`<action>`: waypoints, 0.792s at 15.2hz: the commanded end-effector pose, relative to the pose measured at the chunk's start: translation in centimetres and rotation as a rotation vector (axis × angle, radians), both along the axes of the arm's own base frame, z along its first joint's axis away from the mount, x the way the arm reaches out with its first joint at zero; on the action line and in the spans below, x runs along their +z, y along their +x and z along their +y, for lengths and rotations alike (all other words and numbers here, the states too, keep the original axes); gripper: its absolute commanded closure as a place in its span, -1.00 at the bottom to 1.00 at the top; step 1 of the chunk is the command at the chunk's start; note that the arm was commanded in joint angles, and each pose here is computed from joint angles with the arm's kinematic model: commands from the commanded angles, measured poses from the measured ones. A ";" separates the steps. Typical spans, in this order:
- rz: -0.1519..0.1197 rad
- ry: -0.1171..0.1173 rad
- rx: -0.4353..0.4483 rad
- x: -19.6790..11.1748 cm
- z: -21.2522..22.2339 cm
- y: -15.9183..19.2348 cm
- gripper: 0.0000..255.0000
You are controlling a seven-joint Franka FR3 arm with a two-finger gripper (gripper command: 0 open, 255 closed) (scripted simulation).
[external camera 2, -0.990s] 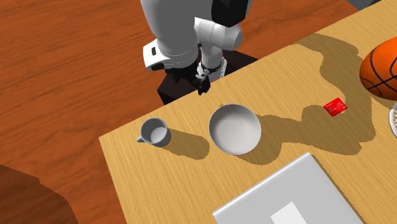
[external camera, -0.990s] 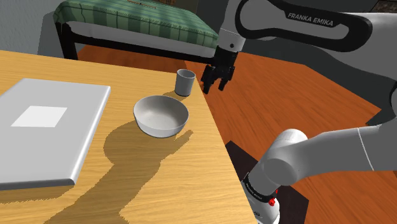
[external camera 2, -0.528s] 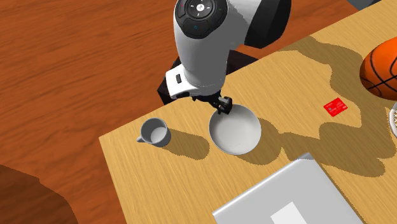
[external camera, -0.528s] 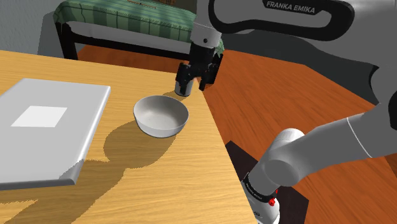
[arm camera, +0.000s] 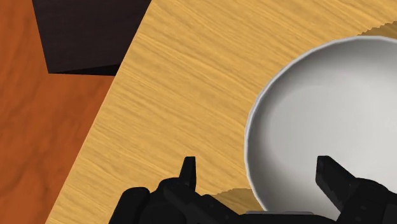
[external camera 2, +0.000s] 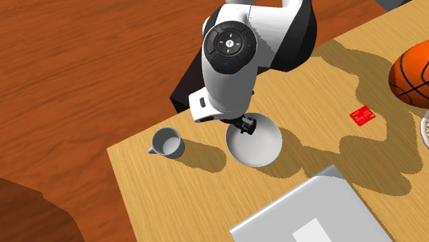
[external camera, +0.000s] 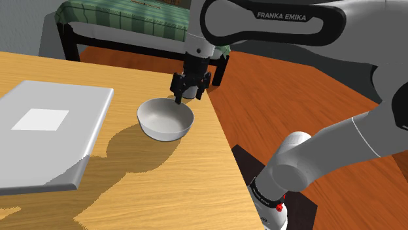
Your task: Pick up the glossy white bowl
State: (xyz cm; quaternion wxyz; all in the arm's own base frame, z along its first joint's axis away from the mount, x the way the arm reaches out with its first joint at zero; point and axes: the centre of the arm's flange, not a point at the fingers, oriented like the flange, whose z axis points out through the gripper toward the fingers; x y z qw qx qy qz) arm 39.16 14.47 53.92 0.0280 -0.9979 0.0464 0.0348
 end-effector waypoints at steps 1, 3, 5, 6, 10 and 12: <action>0.000 0.000 0.000 -1.4 0.1 0.0 -1.00; 0.000 0.000 0.000 -1.4 0.1 0.0 -1.00; 0.000 0.000 0.000 -1.4 0.1 -0.2 1.00; 0.000 0.000 0.000 -1.4 0.1 -0.1 1.00; 0.000 0.000 0.000 -1.4 0.1 -0.1 1.00; 0.000 0.000 0.000 -1.4 0.1 -0.1 1.00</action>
